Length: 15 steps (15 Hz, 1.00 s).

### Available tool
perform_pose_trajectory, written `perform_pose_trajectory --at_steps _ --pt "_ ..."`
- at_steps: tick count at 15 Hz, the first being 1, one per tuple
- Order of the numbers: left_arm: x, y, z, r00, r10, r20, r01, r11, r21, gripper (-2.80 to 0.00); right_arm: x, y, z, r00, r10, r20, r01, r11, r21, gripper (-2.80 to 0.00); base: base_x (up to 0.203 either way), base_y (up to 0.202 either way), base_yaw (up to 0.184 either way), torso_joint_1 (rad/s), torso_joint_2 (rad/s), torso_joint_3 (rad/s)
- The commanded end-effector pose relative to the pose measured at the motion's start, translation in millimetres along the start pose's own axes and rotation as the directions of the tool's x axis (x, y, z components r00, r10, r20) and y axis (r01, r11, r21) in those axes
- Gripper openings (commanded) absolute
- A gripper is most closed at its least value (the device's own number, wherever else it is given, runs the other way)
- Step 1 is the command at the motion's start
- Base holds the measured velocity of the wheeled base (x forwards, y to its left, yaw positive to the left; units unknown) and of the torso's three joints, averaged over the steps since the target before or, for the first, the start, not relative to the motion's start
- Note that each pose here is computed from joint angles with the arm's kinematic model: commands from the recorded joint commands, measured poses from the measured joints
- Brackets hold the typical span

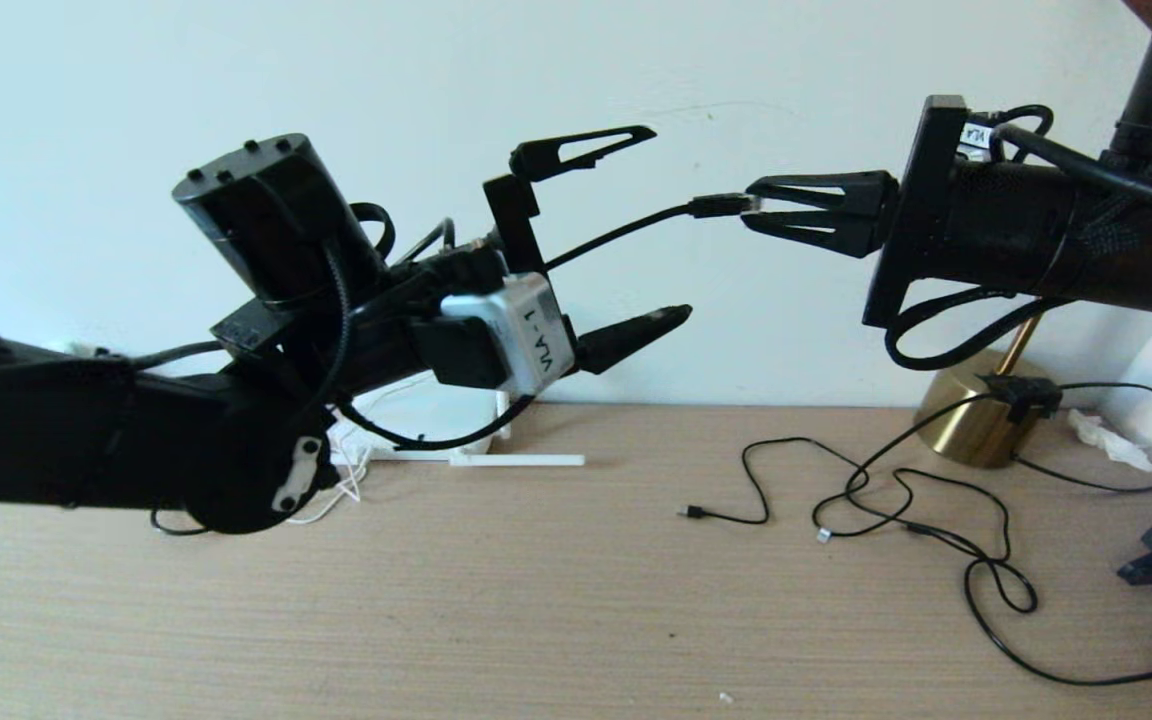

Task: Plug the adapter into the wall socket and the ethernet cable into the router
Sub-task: Hand it to the other hand

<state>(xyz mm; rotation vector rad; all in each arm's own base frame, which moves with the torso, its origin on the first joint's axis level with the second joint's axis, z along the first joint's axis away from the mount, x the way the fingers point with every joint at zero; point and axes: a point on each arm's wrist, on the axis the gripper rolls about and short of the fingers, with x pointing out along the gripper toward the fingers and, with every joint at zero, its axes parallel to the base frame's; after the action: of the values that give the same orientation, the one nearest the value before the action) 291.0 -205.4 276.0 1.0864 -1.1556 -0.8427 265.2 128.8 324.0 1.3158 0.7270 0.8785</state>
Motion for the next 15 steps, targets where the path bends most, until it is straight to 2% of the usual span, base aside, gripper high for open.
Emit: perform_pose_trajectory --at_steps 1,9,15 --pt "8.2 -4.7 -1.1 1.0 0.002 0.02 -0.002 1.0 0.006 0.0 0.5 -0.8 0.1 1.0 0.0 -0.009 0.0 1.0 0.01 -2.8 0.0 0.0 0.0 0.0 0.0 0.0" --pt "23.5 -8.3 -12.0 0.998 0.02 0.064 -0.023 0.999 0.032 0.0 2.8 -5.3 1.0 0.999 -0.008 -0.05 0.01 0.999 0.04 -2.8 0.0 0.0 0.0 0.0 0.0 0.0" --pt "23.5 -13.9 -15.7 0.998 0.01 0.058 -0.011 1.0 0.025 0.0 3.2 -14.4 10.6 0.999 -0.03 -0.04 0.032 0.998 0.056 -2.8 0.0 0.0 0.0 0.0 0.0 0.0"
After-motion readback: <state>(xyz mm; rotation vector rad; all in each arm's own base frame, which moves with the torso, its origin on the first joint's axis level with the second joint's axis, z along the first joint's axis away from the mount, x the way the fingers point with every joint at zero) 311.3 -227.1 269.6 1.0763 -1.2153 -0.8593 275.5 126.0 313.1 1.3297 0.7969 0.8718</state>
